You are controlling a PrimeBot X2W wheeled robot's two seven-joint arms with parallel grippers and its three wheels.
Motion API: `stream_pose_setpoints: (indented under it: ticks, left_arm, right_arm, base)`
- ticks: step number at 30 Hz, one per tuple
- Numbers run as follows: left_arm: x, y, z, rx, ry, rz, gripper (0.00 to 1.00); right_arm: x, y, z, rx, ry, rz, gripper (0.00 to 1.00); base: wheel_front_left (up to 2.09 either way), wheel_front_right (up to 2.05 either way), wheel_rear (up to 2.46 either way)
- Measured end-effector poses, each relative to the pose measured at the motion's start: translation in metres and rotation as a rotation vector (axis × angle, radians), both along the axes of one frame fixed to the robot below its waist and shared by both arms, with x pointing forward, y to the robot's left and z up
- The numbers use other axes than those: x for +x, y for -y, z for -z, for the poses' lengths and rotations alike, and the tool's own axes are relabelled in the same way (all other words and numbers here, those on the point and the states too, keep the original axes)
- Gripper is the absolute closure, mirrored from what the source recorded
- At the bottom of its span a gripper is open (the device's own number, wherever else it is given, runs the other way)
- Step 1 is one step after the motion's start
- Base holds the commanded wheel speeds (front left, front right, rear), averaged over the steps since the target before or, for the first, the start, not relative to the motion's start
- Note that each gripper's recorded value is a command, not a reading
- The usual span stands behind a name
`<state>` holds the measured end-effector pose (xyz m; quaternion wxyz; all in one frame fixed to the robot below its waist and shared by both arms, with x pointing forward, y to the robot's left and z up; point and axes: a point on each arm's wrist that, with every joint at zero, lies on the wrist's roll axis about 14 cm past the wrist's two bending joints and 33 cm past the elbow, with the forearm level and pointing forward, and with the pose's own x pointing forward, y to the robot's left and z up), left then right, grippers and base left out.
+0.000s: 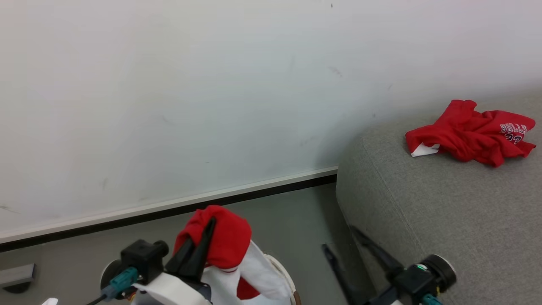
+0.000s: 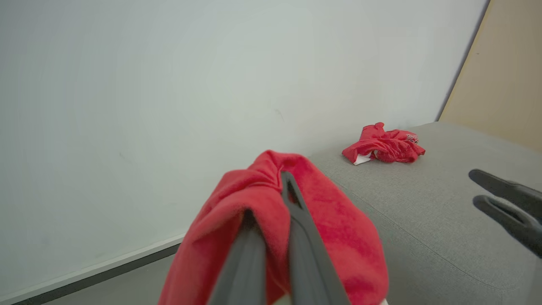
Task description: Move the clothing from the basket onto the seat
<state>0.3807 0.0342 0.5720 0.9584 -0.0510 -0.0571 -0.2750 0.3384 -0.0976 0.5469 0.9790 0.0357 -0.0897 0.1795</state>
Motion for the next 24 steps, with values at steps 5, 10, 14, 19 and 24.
stream_pose_setpoints:
  ticks: [5,10,14,19,24]
  left_arm:
    - [-0.008,0.01,-0.01,0.009,0.02,0.05,1.0]
    - [-0.017,0.022,-0.022,0.026,0.049,0.112,1.0]
    - [-0.027,0.034,-0.027,0.039,0.06,0.173,1.0]
    - [-0.04,0.047,-0.028,0.067,0.064,0.25,1.0]
    - [-0.048,0.054,-0.028,0.089,0.06,0.289,1.0]
  right_arm:
    - [-0.001,-0.038,-0.005,-0.078,0.012,-0.186,0.0]
    - [-0.001,-0.062,-0.007,-0.155,0.018,-0.32,0.0]
    - [0.0,-0.076,-0.009,-0.199,0.02,-0.395,0.0]
    - [0.001,-0.086,-0.008,-0.247,0.007,-0.463,0.0]
    - [0.002,-0.087,0.006,-0.334,-0.025,-0.507,0.0]
  base:
    - [0.0,0.0,0.0]
    - [0.0,0.0,0.0]
    - [0.0,0.0,0.0]
    - [0.0,0.0,0.0]
    - [0.0,0.0,0.0]
